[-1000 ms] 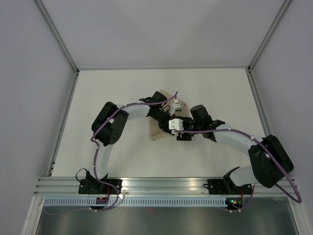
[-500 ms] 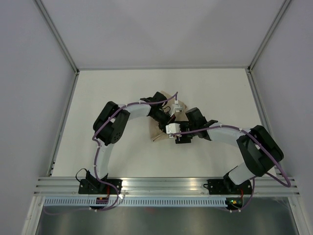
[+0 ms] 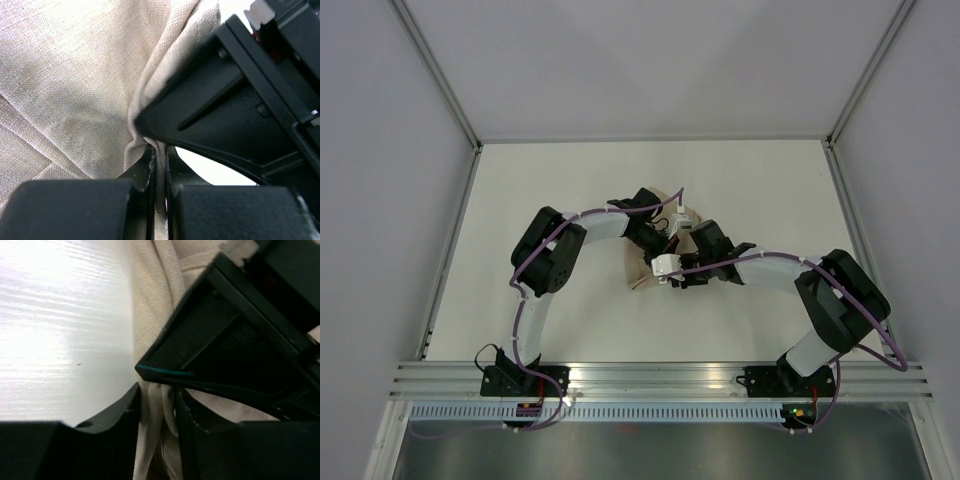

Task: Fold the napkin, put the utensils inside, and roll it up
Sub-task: Roll the napkin at the center of the board.

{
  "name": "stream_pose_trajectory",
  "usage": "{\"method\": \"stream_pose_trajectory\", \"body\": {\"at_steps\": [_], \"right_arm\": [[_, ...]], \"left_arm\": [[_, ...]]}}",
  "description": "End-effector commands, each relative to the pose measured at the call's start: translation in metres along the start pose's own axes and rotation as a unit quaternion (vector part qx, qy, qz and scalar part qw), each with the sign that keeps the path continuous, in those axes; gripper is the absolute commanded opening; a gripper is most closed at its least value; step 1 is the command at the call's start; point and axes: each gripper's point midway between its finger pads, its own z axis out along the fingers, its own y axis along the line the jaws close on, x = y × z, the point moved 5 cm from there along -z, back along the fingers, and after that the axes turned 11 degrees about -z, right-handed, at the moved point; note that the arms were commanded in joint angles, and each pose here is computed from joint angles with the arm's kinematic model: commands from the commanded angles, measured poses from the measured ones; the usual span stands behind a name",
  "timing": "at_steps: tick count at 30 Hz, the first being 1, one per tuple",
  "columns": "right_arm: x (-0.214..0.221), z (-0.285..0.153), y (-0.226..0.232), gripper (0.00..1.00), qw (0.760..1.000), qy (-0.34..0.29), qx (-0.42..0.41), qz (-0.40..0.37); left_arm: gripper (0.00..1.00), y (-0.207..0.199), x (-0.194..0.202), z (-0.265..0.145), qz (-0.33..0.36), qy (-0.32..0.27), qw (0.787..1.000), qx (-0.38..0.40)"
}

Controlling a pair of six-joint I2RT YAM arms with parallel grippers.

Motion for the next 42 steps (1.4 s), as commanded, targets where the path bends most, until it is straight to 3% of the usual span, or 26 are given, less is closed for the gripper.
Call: {"method": "stream_pose_trajectory", "body": {"at_steps": [1, 5, 8, 11, 13, 17, 19, 26, 28, 32, 35, 36, 37, 40, 42], "right_arm": [[-0.001, 0.003, -0.002, 0.33, 1.000, 0.005, -0.011, -0.007], [0.002, 0.003, 0.006, 0.20, 0.999, 0.015, -0.036, 0.003], [0.003, 0.001, 0.010, 0.13, 0.999, 0.021, -0.048, 0.009], [0.004, 0.003, 0.015, 0.08, 0.997, 0.024, -0.064, 0.027], [0.002, 0.003, 0.014, 0.06, 0.997, 0.021, -0.070, 0.037], [0.000, 0.002, 0.014, 0.03, 0.993, 0.021, -0.095, 0.061], [0.000, 0.003, 0.016, 0.03, 0.992, 0.022, -0.105, 0.070], [-0.005, 0.001, 0.011, 0.01, 0.985, 0.017, -0.135, 0.102], [-0.004, 0.003, 0.013, 0.00, 0.981, 0.008, -0.156, 0.118], [-0.003, -0.003, 0.010, 0.00, 0.968, -0.017, -0.193, 0.161], [0.001, -0.005, 0.007, 0.00, 0.962, -0.016, -0.210, 0.174], [0.003, -0.004, 0.007, 0.00, 0.960, -0.020, -0.216, 0.175], [0.003, -0.004, 0.003, 0.00, 0.960, -0.025, -0.216, 0.178], [0.010, -0.002, 0.007, 0.00, 0.947, -0.030, -0.245, 0.206], [0.010, -0.004, 0.004, 0.00, 0.940, -0.038, -0.260, 0.219]], "left_arm": [[0.02, 0.011, 0.019, 0.008, -0.021, 0.036, 0.999, -0.019], [0.04, 0.008, 0.016, 0.006, -0.021, 0.030, 0.999, -0.011], [0.20, 0.009, 0.011, 0.001, -0.025, 0.011, 1.000, -0.015], [0.29, 0.005, 0.002, -0.008, -0.017, -0.034, 0.999, -0.025], [0.29, 0.001, 0.003, -0.015, -0.025, -0.046, 0.998, -0.033], [0.32, 0.004, -0.016, -0.041, -0.021, -0.137, 0.988, -0.065], [0.32, 0.004, -0.014, -0.048, -0.060, -0.162, 0.982, -0.075], [0.34, -0.016, -0.043, -0.083, -0.040, -0.260, 0.959, -0.108], [0.33, -0.018, -0.048, -0.089, -0.043, -0.285, 0.949, -0.125], [0.28, -0.007, -0.048, -0.118, -0.080, -0.366, 0.903, -0.212], [0.30, -0.006, -0.036, -0.128, -0.081, -0.413, 0.875, -0.240], [0.30, 0.000, -0.016, -0.122, -0.096, -0.409, 0.872, -0.249], [0.31, -0.011, -0.022, -0.135, -0.071, -0.456, 0.851, -0.249], [0.33, -0.014, 0.012, -0.134, -0.061, -0.488, 0.829, -0.264], [0.33, -0.028, 0.013, -0.143, -0.013, -0.515, 0.813, -0.270]]}}
